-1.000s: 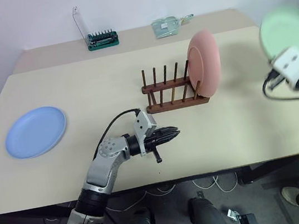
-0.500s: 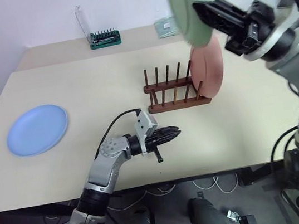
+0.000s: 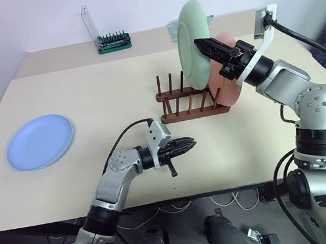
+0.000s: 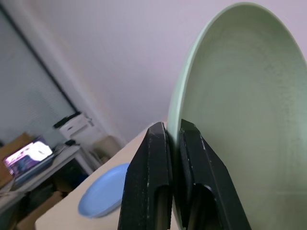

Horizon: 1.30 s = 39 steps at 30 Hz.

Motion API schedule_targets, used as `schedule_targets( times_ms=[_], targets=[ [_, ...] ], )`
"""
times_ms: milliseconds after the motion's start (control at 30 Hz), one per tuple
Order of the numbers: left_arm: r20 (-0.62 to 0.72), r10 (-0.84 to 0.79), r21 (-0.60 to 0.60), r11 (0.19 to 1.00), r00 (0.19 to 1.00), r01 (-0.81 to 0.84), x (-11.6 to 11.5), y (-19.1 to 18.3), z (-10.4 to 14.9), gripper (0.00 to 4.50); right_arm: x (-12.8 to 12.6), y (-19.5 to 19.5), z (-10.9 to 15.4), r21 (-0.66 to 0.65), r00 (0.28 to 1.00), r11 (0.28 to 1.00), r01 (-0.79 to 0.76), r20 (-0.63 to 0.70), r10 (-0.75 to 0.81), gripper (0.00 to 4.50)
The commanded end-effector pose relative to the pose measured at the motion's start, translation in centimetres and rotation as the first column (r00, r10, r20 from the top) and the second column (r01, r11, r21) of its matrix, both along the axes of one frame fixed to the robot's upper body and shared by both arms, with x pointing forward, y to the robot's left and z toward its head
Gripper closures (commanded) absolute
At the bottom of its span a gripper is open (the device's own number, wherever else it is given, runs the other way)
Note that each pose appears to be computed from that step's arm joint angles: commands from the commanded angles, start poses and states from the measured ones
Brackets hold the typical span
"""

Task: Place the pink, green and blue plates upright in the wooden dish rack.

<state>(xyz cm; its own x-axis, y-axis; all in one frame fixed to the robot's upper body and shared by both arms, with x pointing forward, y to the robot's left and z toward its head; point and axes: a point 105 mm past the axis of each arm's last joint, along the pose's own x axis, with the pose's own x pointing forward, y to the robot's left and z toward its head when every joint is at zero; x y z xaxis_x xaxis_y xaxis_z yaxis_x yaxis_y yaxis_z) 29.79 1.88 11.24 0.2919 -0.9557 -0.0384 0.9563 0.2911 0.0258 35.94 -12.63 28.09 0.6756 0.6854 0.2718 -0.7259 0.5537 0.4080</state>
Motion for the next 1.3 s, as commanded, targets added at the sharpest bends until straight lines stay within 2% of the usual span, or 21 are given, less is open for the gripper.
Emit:
schedule_targets(
  times_ms=[33,267,300,333,533,667,833,900,967,1067,1133,1167,1200,1267,1300],
  targets=[
    [0.038,-0.005,-0.022,1.0,0.999,0.006,-0.2,0.1,1.0,4.11,0.3,-0.3,0.9,0.027,1.0,0.999,0.03,-0.011,-0.03,4.48],
    [0.038,-0.01,-0.021,1.0,0.999,0.011,-0.2,0.1,1.0,4.11,0.9,-0.4,0.0,0.02,0.996,0.998,0.056,-0.064,-0.054,4.48],
    [0.038,-0.011,-0.021,1.0,0.999,0.011,-0.2,0.0,1.0,4.11,0.9,-0.4,0.0,0.022,0.996,0.998,0.057,-0.065,-0.055,3.77],
    [0.038,-0.01,-0.021,1.0,0.999,0.011,-0.2,0.0,1.0,4.11,0.8,-0.4,0.0,0.023,0.996,0.998,0.056,-0.065,-0.054,3.54],
    [0.037,-0.01,-0.023,1.0,0.999,0.011,-0.2,0.0,1.0,4.11,0.4,-0.2,1.1,-0.014,0.998,0.998,0.058,-0.003,-0.058,0.5],
    [0.038,-0.006,-0.023,1.0,0.999,0.007,-0.2,0.0,1.0,4.11,0.0,-0.2,1.9,-0.099,0.994,0.991,0.094,0.067,-0.087,0.5],
    [0.051,0.012,-0.024,1.0,0.999,-0.011,0.0,0.2,1.1,4.11,-0.9,-0.1,4.0,-0.239,0.967,0.953,0.184,0.219,-0.132,0.5],
    [0.095,0.049,-0.024,0.999,0.994,-0.047,0.5,0.6,1.5,4.11,-1.0,-0.4,4.7,-0.317,0.937,0.913,0.257,0.313,-0.155,0.5],
    [0.111,0.13,-0.021,0.991,0.985,-0.128,1.8,1.5,1.8,4.11,-1.0,-0.9,5.5,-0.406,0.88,0.836,0.368,0.442,-0.173,0.5],
    [0.123,0.307,-0.045,0.952,0.944,-0.304,4.5,3.5,2.5,3.23,-1.3,-0.4,6.0,-0.495,0.811,0.749,0.441,0.576,-0.097,0.42],
    [0.158,0.477,-0.104,0.878,0.864,-0.466,6.7,6.1,4.1,2.22,-1.7,0.7,5.7,-0.526,0.797,0.74,0.42,0.603,-0.023,0.42],
    [0.166,0.598,-0.163,0.801,0.784,-0.576,7.9,8.5,5.7,1.71,-2.2,1.8,5.2,-0.558,0.782,0.724,0.406,0.621,0.041,0.42],
    [0.151,0.742,-0.218,0.669,0.653,-0.711,9.3,12.1,7.5,1.26,-2.8,3.1,4.6,-0.592,0.764,0.709,0.384,0.635,0.116,0.42],
    [0.069,0.921,-0.3,0.386,0.384,-0.872,9.9,20.0,10.1,0.17,-3.7,5.0,3.6,-0.624,0.733,0.696,0.355,0.648,0.206,0.42],
    [0.05,0.951,-0.315,0.306,0.307,-0.898,9.6,22.2,10.7,0.07,-3.8,5.3,3.5,-0.624,0.726,0.698,0.35,0.652,0.219,0.42]
  ],
)
